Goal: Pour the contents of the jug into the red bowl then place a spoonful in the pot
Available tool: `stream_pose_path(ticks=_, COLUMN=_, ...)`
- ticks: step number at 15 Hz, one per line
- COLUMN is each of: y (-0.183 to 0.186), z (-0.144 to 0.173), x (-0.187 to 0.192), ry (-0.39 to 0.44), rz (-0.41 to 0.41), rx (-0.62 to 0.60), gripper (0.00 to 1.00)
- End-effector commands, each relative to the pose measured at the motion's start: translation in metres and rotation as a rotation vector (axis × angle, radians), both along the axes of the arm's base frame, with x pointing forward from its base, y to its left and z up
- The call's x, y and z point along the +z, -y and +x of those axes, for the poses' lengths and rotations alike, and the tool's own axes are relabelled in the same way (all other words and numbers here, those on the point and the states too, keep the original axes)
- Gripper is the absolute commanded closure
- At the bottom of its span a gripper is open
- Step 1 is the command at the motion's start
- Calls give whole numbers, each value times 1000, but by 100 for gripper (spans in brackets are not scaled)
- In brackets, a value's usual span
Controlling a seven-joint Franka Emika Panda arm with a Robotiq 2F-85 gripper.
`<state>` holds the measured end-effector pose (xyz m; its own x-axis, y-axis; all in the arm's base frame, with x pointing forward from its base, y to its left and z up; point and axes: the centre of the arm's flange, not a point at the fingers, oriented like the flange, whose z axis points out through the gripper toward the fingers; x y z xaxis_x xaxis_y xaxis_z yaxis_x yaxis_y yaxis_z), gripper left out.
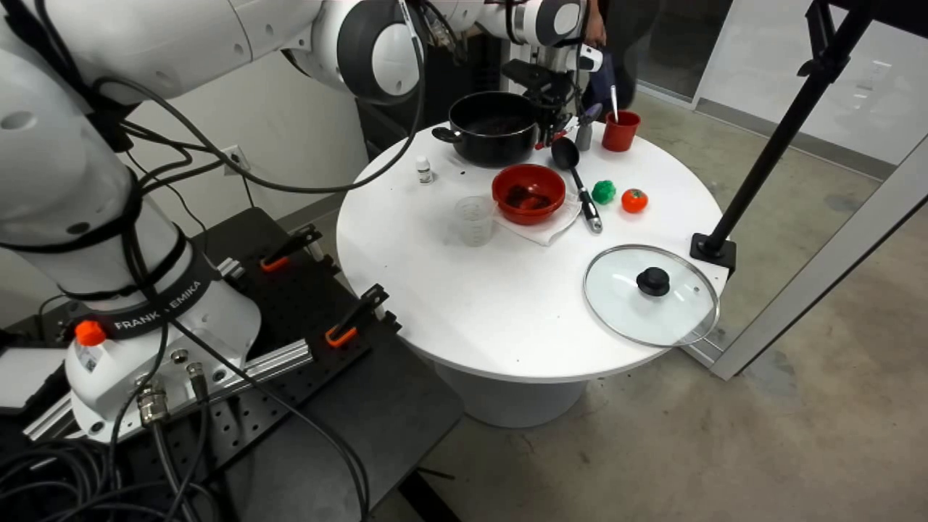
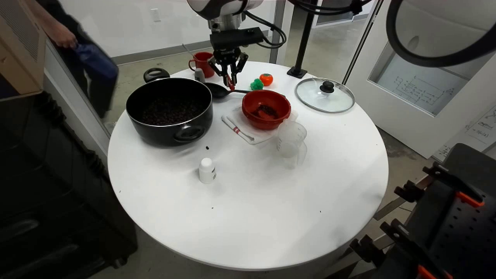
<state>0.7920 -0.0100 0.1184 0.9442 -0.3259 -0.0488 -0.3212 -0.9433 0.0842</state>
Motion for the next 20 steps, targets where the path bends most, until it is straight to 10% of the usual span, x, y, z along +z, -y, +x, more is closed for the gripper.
stream_pose_path(ticks=1, y=12, z=-73, x=2, ry=44, rz=-18, rx=136, gripper=95)
stream_pose_path(ticks=6, y=21, z=-77, x=-16, ry=-55, rz=-22, rx=236, gripper=95)
stream_pose_path(ticks=7, y=19, z=-5, x=-20, ry=-27, rz=-2, rx=191, gripper=80)
stream_pose_path(ticks=20, y=12, z=3, x=-59, ry=-66, rz=13, rx=196, gripper=95)
